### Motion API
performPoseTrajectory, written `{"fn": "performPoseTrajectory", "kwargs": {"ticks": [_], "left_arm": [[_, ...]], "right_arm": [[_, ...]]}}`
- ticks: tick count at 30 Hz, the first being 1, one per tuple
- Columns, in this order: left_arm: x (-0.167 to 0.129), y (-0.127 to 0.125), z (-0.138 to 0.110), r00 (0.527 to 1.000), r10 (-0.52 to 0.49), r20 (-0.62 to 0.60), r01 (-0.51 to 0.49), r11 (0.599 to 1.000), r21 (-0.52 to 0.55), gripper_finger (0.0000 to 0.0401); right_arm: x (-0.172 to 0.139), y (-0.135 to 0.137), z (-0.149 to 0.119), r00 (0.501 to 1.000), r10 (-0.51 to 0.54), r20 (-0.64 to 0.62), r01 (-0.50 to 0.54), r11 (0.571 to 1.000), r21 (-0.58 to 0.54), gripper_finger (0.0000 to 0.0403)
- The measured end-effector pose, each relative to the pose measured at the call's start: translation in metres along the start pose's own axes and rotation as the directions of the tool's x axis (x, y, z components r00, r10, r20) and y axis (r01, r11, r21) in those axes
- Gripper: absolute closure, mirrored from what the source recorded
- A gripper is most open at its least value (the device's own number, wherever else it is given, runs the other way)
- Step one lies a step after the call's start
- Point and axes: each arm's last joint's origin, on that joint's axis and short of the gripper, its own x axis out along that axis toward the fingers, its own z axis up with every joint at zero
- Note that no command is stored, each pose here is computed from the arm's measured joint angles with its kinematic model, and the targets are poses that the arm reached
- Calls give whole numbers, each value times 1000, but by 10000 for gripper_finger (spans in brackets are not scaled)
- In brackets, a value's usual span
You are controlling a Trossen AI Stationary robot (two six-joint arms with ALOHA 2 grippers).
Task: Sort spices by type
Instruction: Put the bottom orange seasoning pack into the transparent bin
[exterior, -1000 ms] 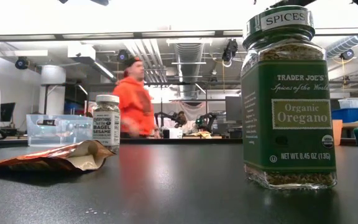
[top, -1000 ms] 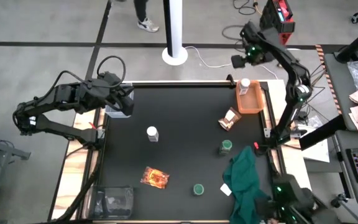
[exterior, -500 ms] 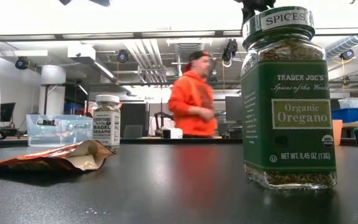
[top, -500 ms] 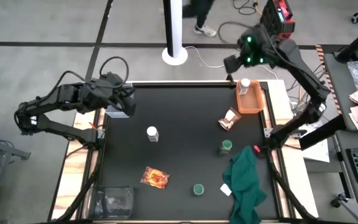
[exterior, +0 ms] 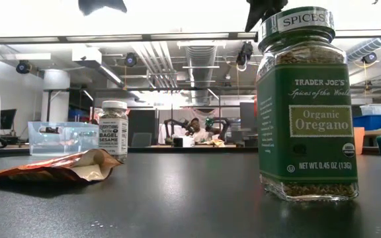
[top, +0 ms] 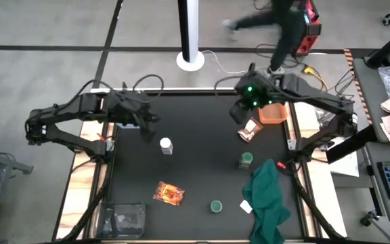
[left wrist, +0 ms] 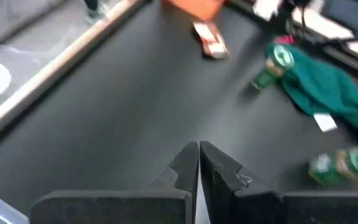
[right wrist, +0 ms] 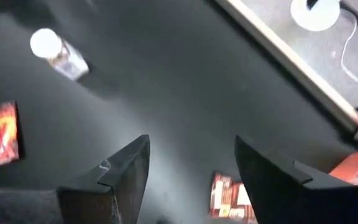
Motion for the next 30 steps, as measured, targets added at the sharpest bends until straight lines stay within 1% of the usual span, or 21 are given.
{"fn": "performPoseTrajectory", "kwargs": {"ticks": [3,7,9,10,12,14,17,18,20,21,23,26,28,30], "left_arm": [[6,-1,-7,991,-46,-123,47,999,8,401],[14,-2,-15,963,-66,-262,71,997,8,401],[17,-5,-18,939,-117,-322,124,992,-1,401],[18,-9,-19,923,-157,-351,166,986,-2,401],[19,-20,-24,873,-259,-414,291,957,14,401],[18,-35,-32,828,-313,-465,389,919,73,401],[15,-56,-45,794,-324,-514,476,858,195,401],[14,-62,-49,789,-317,-526,490,841,229,401],[15,-74,-57,775,-308,-551,514,814,269,401],[16,-80,-61,771,-301,-561,518,808,280,401],[19,-89,-69,759,-292,-582,526,802,283,401],[28,-97,-82,749,-287,-597,525,807,270,401],[36,-99,-92,752,-273,-599,507,821,262,401],[43,-97,-103,757,-278,-592,489,842,229,401]], "right_arm": [[13,0,-8,999,-17,-49,17,1000,5,183],[24,-5,-14,995,-63,-81,64,998,10,183],[29,-8,-16,992,-79,-94,81,997,12,184],[31,-10,-17,991,-85,-102,87,996,14,184],[34,-12,-18,990,-92,-110,95,995,19,183],[37,-14,-17,990,-92,-102,95,995,19,182],[40,-15,-16,992,-91,-87,92,996,18,183],[40,-16,-15,994,-87,-72,88,996,19,184],[42,-16,-13,995,-81,-51,82,997,15,183],[42,-16,-13,996,-78,-43,79,997,14,183],[43,-16,-11,997,-71,-20,72,997,10,182],[43,-15,-8,998,-62,5,62,998,0,184],[43,-14,-7,998,-57,20,57,998,-4,184],[43,-14,-6,998,-55,27,55,998,-4,183]]}}
